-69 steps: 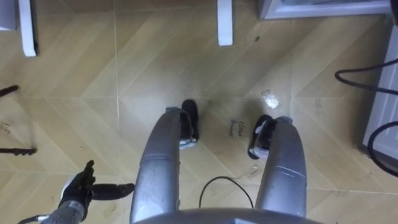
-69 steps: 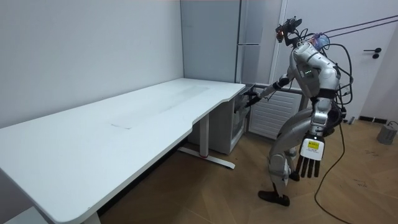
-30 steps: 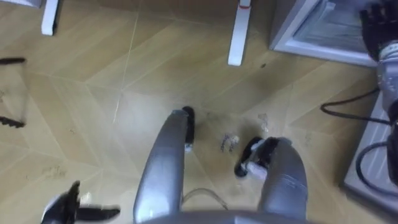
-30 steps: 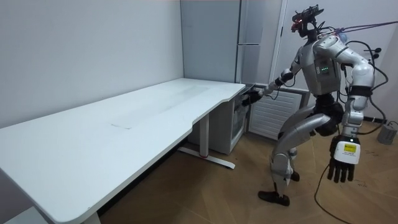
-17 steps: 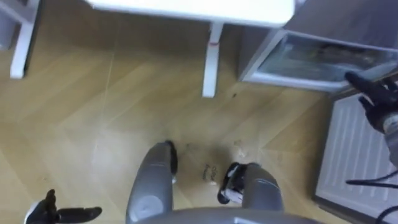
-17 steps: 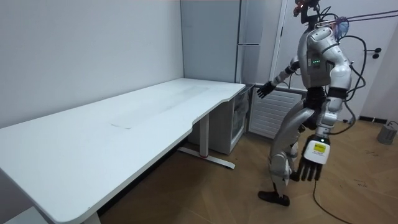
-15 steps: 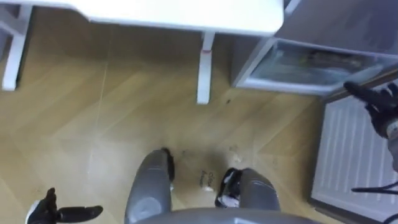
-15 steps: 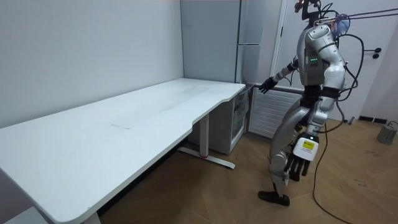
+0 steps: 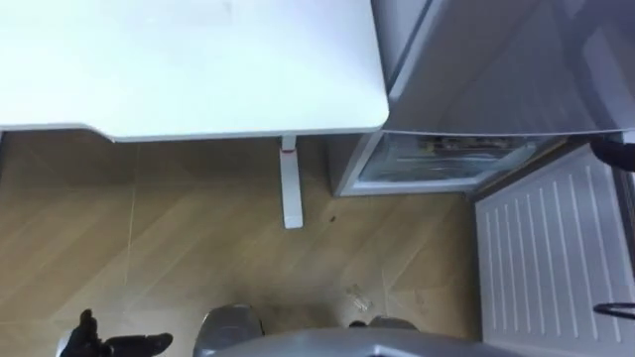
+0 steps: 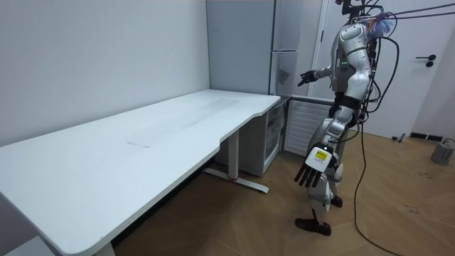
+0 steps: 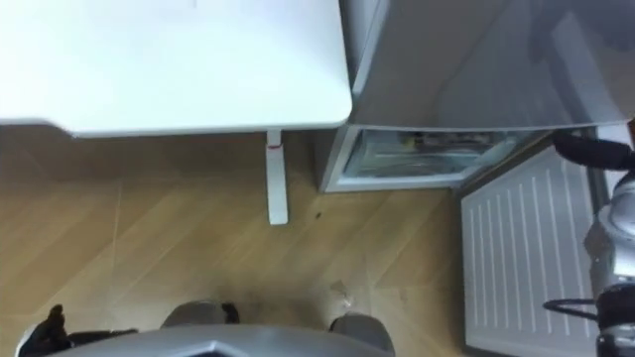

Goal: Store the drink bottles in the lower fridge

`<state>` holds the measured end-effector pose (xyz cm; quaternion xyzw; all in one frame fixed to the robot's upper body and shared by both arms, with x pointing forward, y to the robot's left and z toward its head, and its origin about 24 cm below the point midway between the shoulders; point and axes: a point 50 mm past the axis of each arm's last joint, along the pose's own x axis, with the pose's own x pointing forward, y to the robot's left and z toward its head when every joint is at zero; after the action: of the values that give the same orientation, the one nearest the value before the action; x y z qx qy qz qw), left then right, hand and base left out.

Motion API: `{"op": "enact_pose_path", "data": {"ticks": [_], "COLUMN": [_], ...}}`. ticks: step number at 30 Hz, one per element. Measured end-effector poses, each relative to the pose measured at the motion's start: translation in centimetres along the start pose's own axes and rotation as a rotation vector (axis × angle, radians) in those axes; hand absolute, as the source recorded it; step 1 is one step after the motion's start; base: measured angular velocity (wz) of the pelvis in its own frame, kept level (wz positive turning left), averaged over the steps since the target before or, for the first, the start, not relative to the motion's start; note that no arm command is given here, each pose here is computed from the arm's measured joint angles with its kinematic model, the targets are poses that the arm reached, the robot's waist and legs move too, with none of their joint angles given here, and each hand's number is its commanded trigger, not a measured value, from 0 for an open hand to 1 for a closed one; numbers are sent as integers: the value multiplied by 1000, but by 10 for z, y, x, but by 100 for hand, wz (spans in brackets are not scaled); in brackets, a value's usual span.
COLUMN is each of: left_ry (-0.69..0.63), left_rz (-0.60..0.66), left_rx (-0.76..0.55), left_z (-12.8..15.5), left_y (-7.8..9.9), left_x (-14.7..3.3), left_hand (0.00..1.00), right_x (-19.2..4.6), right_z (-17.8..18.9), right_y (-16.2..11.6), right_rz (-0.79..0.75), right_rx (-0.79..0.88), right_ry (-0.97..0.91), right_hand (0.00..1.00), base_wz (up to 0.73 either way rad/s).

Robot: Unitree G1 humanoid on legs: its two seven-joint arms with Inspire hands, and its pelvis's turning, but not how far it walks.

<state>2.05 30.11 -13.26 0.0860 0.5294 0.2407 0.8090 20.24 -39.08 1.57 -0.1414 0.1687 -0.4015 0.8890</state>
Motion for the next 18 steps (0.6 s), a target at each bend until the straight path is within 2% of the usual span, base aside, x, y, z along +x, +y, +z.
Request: {"op": "enact_pose_path", "data": {"ticks": [9, 14, 18], "left_ry": [-6, 28, 63], "left_rz": [31, 37, 42], "left_rx": [-34, -6, 16], "left_z": [2, -9, -19], "left_y": [7, 9, 12], "left_x": [0, -3, -6], "left_hand": [0, 0, 0], "right_x": [1, -1, 0], "right_z": [-21, -52, -59], "right_y": [-28, -53, -64], "right_rz": [-98, -166, -180], "right_rx": [22, -20, -43], "right_ry": [99, 250, 313], "right_hand": [0, 0, 0], "base_wz": [-7, -12, -14]}}
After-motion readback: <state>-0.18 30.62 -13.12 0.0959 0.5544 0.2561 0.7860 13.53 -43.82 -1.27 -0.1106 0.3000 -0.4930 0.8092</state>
